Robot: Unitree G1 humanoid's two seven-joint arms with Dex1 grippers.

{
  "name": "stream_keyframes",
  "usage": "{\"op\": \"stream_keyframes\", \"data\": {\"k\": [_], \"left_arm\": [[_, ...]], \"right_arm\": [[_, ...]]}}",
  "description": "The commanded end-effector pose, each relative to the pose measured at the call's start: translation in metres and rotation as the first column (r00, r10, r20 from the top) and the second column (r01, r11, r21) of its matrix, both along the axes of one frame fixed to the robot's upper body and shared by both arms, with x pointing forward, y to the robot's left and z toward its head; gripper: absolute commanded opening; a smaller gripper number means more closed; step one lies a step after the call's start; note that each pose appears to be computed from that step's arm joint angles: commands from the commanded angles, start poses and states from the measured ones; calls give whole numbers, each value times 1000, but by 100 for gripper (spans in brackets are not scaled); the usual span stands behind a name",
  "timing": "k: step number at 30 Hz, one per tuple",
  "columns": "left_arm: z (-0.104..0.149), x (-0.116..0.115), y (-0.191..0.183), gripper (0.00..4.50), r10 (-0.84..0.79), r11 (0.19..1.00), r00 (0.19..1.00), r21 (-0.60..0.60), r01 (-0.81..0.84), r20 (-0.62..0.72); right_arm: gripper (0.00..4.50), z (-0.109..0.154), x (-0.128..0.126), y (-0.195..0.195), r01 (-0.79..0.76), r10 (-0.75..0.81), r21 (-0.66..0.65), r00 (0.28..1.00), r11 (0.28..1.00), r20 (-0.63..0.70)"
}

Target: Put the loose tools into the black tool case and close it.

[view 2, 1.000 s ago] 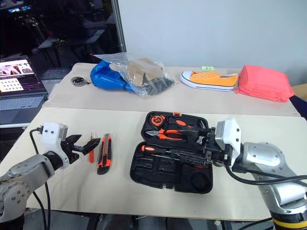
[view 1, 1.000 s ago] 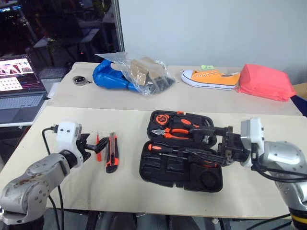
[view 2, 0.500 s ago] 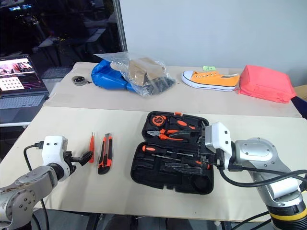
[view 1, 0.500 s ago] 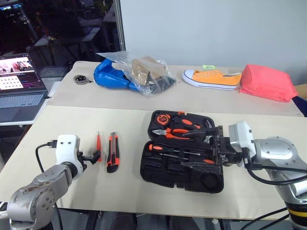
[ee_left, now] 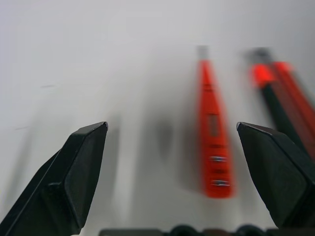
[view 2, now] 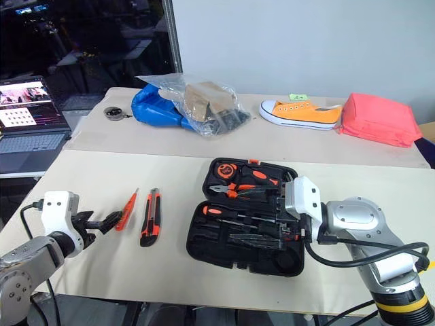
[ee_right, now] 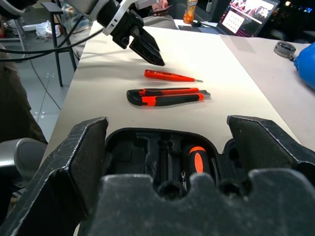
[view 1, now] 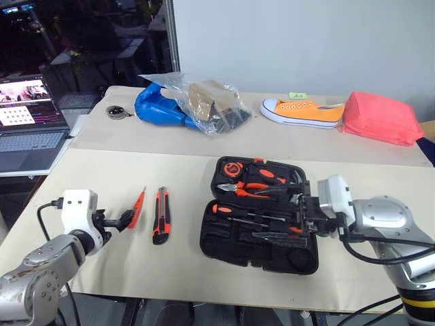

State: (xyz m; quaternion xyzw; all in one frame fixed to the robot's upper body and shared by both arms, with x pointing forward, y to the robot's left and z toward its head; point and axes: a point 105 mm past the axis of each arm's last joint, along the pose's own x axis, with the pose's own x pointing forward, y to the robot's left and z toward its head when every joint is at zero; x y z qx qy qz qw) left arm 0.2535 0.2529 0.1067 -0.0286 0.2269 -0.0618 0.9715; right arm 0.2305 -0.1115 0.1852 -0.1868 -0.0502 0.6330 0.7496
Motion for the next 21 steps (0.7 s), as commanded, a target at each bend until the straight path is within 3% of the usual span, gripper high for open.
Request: {"op": "stream_keyframes", "data": {"k": [1,5,14,17,19,21], "left_arm": [[2,2,-4,450,-41,998,999,57,42,-11],[-16,6,5,450,-26,995,996,97,34,-82],[-25,10,0,129,-67,993,995,88,73,-76],[2,11,-7,43,-139,989,989,57,136,58],[30,7,-20,44,-267,964,952,34,265,150],[54,-1,-36,44,-472,882,865,100,461,169]], "right_arm": [[447,8,-1,1,-12,12,10,999,1000,45],[447,10,-3,0,-12,11,13,999,1000,47],[450,11,-6,-7,23,-25,29,999,999,44],[450,12,-7,-9,49,-51,52,998,997,41],[450,15,-7,-13,80,-85,68,994,994,64],[450,16,-10,-23,121,-125,76,990,990,59]]}}
